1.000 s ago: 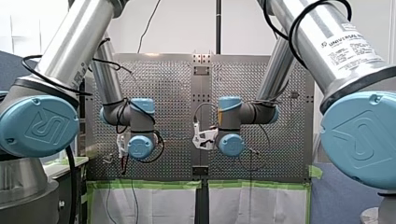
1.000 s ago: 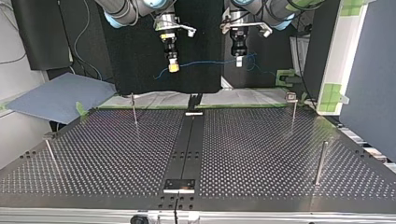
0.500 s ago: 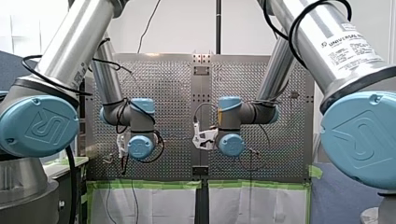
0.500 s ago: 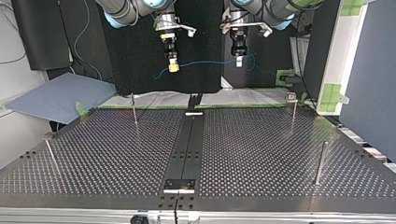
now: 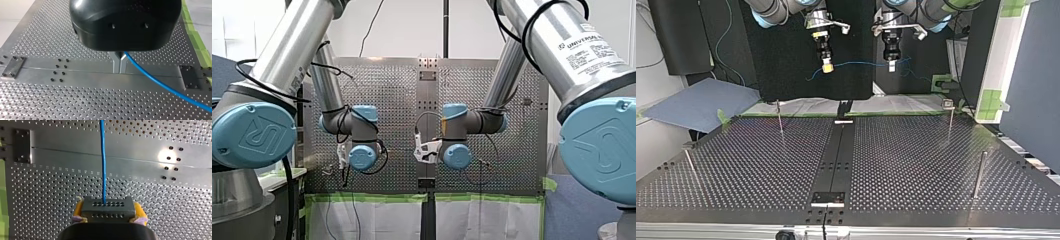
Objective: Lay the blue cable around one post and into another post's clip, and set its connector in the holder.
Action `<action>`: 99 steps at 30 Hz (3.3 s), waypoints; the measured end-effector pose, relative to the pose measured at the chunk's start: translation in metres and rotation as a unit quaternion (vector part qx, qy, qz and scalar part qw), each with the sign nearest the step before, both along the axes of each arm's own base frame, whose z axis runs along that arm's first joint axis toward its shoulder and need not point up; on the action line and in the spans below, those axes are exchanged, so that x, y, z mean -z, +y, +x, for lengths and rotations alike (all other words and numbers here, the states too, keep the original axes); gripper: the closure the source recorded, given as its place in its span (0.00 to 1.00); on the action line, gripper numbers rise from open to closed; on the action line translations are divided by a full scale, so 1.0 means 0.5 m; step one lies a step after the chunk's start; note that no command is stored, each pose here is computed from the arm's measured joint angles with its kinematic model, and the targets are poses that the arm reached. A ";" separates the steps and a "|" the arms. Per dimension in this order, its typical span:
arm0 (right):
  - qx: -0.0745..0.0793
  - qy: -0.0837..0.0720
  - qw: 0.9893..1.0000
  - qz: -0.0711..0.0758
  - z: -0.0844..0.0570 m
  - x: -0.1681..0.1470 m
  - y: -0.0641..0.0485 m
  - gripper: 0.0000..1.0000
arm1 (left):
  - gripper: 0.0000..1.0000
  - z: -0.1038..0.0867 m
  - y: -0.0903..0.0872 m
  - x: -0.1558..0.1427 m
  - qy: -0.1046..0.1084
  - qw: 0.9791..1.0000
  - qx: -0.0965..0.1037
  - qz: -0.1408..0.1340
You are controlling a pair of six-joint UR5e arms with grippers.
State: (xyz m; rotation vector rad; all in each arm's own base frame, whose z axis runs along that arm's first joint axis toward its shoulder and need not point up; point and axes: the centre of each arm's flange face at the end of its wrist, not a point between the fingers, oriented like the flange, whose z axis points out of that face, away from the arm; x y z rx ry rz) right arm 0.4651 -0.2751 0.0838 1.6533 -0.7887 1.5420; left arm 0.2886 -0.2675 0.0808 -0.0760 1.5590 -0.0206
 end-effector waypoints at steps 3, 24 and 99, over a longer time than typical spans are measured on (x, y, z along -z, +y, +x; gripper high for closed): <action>-0.001 0.000 1.000 0.000 0.000 0.000 0.001 1.00 | 0.99 0.000 0.000 0.000 0.000 1.000 0.000 0.000; -0.001 0.001 1.000 0.001 0.000 0.001 0.002 1.00 | 0.99 -0.061 0.033 0.013 0.015 1.000 0.010 0.000; -0.062 -0.206 0.975 -0.051 0.040 -0.658 0.025 1.00 | 0.93 0.090 0.086 -0.448 -0.125 0.979 -0.083 -0.138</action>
